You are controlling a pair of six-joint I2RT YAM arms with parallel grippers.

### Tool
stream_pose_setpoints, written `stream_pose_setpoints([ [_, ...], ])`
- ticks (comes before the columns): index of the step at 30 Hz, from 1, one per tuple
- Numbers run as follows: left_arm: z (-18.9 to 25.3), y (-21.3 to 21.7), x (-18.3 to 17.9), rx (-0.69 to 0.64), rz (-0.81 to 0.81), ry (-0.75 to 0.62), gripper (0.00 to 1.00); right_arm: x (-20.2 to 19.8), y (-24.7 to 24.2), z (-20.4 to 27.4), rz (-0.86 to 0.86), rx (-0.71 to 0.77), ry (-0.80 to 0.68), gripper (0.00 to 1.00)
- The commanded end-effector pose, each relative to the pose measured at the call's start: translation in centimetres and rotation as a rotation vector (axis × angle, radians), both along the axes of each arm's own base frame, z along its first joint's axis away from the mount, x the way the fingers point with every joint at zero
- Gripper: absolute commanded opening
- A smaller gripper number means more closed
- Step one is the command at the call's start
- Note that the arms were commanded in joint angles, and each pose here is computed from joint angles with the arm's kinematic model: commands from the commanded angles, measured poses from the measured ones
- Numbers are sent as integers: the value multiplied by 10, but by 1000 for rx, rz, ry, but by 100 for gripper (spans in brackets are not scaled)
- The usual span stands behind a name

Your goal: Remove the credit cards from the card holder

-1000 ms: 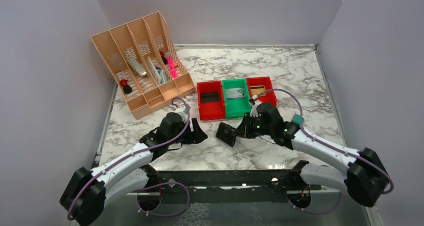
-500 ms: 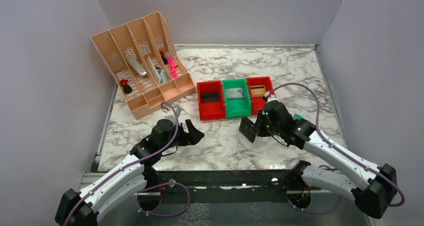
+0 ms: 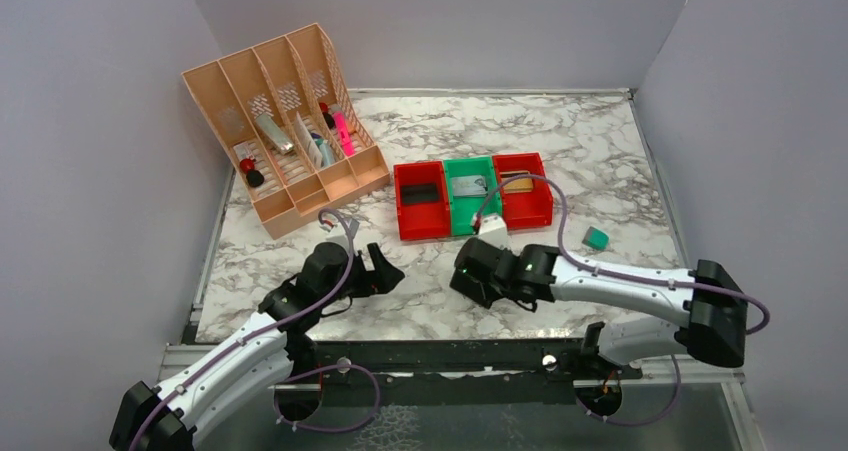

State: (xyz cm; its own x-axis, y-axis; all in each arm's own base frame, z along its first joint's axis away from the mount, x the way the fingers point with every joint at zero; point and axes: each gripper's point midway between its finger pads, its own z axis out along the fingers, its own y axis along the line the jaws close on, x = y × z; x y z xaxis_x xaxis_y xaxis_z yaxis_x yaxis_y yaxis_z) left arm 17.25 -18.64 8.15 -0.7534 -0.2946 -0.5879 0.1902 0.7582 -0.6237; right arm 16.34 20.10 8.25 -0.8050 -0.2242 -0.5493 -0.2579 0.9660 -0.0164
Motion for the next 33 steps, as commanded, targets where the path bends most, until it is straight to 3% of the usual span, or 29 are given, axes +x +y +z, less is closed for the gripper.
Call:
stream_pose_setpoints([
  [1, 9, 3, 4, -7, 37, -4, 85, -12, 7, 3, 1, -145, -94, 2],
  [5, 8, 21, 8, 14, 170, 37, 85, -28, 26, -15, 49, -279, -109, 1],
  [11, 22, 31, 9, 5, 217, -5, 85, -26, 0, -3, -119, -610, -276, 1],
  [23, 28, 29, 10, -1, 213, -2, 84, -11, -20, 57, -178, -338, -421, 1],
  [28, 28, 28, 12, 10, 213, 2, 84, -8, -5, 38, -78, -465, -410, 1],
  [33, 30, 36, 15, 18, 264, -1, 84, -6, 14, 4, -20, -698, -406, 2],
])
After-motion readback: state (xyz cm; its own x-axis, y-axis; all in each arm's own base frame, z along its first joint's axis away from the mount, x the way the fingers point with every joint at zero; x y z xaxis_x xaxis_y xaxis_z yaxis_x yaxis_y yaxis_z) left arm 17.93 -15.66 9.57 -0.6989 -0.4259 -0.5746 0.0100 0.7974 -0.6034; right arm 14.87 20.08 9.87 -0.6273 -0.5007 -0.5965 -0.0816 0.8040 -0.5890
